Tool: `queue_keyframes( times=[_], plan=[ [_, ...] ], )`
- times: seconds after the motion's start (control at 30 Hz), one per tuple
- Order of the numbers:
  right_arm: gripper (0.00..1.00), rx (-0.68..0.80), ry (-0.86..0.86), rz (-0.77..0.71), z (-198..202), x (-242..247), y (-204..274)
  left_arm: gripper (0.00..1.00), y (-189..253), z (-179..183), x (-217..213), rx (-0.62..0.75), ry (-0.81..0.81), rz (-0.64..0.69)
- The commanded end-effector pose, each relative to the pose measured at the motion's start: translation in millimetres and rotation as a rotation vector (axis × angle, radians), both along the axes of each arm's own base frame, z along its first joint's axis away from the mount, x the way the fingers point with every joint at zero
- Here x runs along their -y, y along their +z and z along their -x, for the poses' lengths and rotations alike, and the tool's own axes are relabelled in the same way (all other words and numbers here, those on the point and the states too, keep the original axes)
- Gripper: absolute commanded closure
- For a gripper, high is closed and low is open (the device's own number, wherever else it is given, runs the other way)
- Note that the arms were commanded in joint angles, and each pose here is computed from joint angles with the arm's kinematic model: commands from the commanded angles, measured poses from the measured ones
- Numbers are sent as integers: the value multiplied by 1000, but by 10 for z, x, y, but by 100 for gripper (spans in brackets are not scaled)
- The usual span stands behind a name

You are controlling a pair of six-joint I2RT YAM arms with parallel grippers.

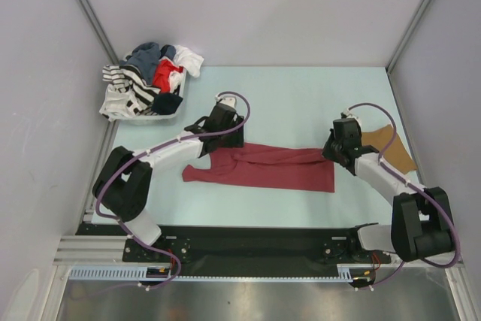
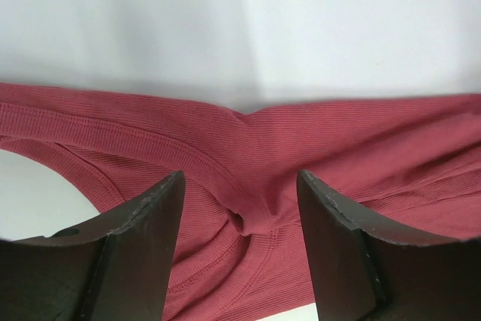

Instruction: Fold and stack the tank tops

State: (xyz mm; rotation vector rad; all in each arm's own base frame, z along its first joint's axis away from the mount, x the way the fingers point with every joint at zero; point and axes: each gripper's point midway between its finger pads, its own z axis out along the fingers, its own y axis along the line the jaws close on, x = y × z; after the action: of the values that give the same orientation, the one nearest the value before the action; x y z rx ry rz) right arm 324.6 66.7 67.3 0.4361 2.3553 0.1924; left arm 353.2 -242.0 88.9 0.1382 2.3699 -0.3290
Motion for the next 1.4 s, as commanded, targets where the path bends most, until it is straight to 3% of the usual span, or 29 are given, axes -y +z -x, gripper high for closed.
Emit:
queue_keyframes(
  times=[0.0, 0.37, 0.53, 0.57, 0.6, 0.63, 0.87, 1.2, 1.37],
  plan=[
    [100, 83, -39, 40, -57, 104, 325, 34, 102, -84, 69, 29, -17, 0],
    [97, -2, -101, 48, 215, 279, -23, 37, -33, -42, 102, -7, -30, 7],
    [93, -10, -115, 9, 278, 271, -96, 47, 22, 8, 121, 10, -53, 32],
    [90, -5, -113, 4, 278, 262, -86, 48, 13, 38, 122, 6, -61, 38],
    [75, -3, -115, 1, 286, 262, -82, 51, 19, 52, 131, 8, -69, 46],
    [71, -2, -118, -1, 293, 262, -66, 52, 62, 55, 145, 19, -76, 59],
    [68, 78, -113, -20, 306, 251, 167, 60, 139, 109, 155, 24, -101, 73],
    [68, 184, -44, -14, 47, 24, 567, 61, 501, 63, 370, 63, -164, 133],
    [72, 76, 5, -49, -155, -167, 297, 63, 363, 75, 633, -1, -229, 148]
  ],
)
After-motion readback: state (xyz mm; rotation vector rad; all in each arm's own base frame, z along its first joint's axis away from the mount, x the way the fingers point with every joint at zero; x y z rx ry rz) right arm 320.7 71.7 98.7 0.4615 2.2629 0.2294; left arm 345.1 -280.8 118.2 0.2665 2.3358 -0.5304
